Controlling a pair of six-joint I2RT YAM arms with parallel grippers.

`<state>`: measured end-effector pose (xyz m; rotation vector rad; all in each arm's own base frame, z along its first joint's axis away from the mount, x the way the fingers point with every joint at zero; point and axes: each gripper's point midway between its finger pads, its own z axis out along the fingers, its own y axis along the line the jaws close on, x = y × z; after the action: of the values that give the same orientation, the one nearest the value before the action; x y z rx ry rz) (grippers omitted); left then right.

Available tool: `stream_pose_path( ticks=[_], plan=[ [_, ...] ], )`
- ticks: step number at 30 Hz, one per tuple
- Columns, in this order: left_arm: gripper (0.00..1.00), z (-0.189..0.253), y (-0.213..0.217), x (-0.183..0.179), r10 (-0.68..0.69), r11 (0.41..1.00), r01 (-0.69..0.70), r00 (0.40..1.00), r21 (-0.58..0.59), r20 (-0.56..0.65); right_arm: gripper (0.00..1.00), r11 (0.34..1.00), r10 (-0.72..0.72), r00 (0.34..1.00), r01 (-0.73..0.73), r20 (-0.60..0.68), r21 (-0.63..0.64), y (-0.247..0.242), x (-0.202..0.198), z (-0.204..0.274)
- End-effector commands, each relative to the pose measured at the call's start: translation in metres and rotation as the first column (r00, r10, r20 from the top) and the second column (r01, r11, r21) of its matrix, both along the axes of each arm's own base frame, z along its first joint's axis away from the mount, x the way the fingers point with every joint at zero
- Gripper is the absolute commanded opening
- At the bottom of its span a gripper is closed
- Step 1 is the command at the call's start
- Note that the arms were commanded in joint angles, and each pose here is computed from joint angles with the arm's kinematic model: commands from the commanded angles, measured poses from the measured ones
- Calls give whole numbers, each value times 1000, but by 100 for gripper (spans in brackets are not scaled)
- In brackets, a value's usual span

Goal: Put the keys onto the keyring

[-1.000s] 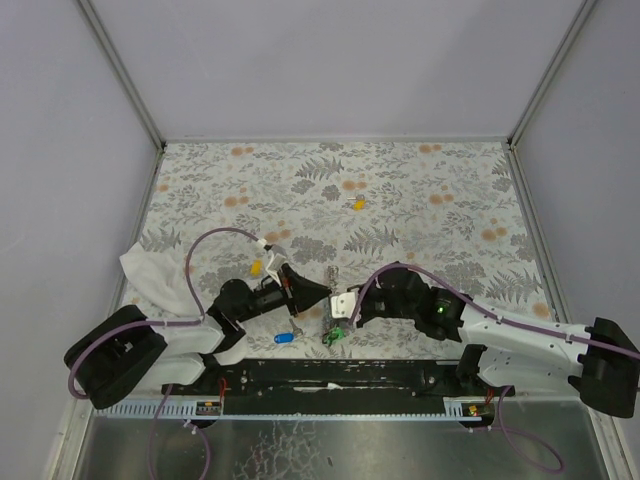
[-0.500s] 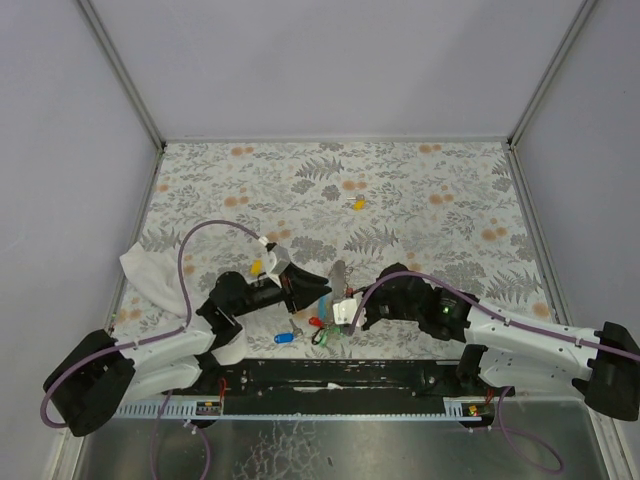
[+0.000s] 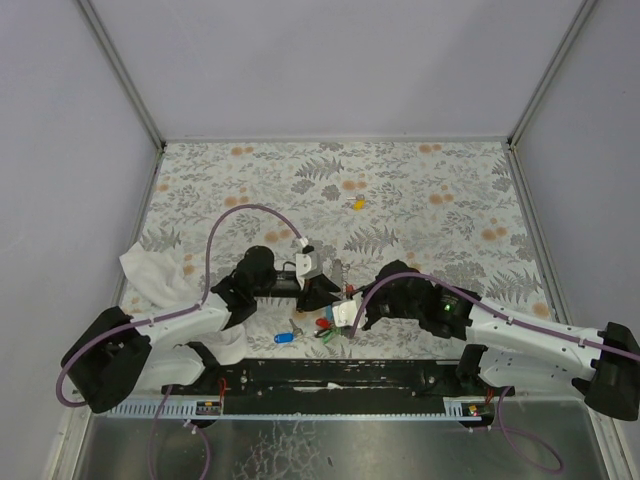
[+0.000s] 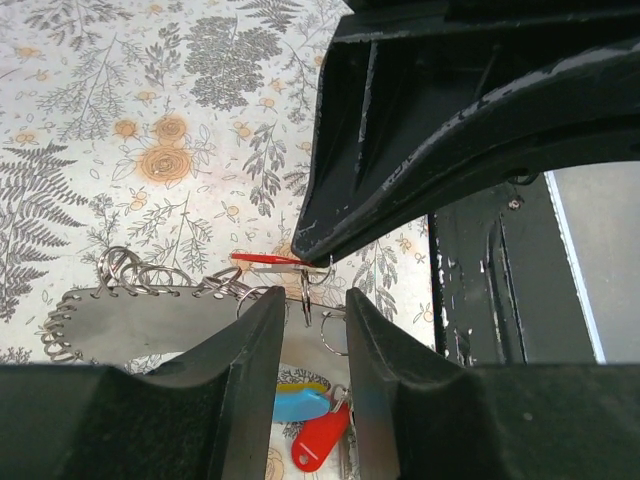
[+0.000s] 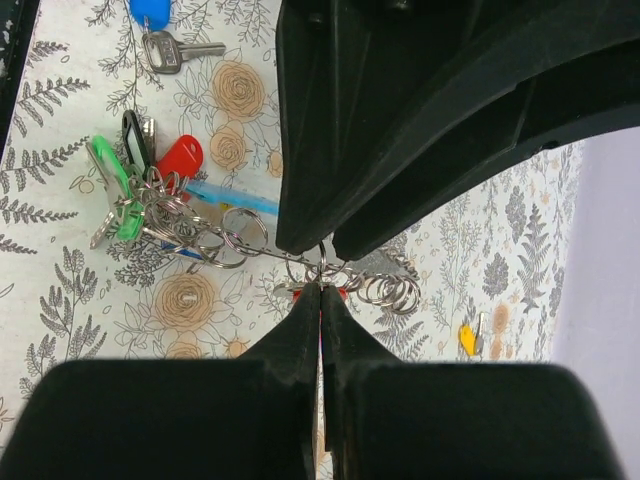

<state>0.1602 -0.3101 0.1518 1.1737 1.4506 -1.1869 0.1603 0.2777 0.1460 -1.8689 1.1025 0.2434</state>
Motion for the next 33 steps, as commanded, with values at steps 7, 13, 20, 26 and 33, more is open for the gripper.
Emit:
stream_pose_path(
  ticks=[7, 13, 20, 26, 33],
  plan=[
    [21, -6, -7, -5, -121, 992, 120, 992, 44, 35, 0, 995, 42, 998, -47, 54, 84, 15, 0, 37],
    [6, -2, -8, 0, -90, 996, 89, 995, 27, 32, 0, 995, 46, 998, -50, 45, 88, 16, -1, 36],
    [0, 17, -6, 9, 33, 996, -34, 999, -81, -3, 0, 995, 36, 999, -37, 14, 89, 12, -5, 31],
    [0, 37, 4, 23, 195, 951, -215, 975, -222, -107, 0, 995, 4, 1000, -1, -29, 96, 7, -7, 22],
    [0, 52, 14, 36, 279, 864, -369, 917, -342, -284, 0, 994, -15, 998, 21, -57, 108, 6, -10, 4]
  ],
)
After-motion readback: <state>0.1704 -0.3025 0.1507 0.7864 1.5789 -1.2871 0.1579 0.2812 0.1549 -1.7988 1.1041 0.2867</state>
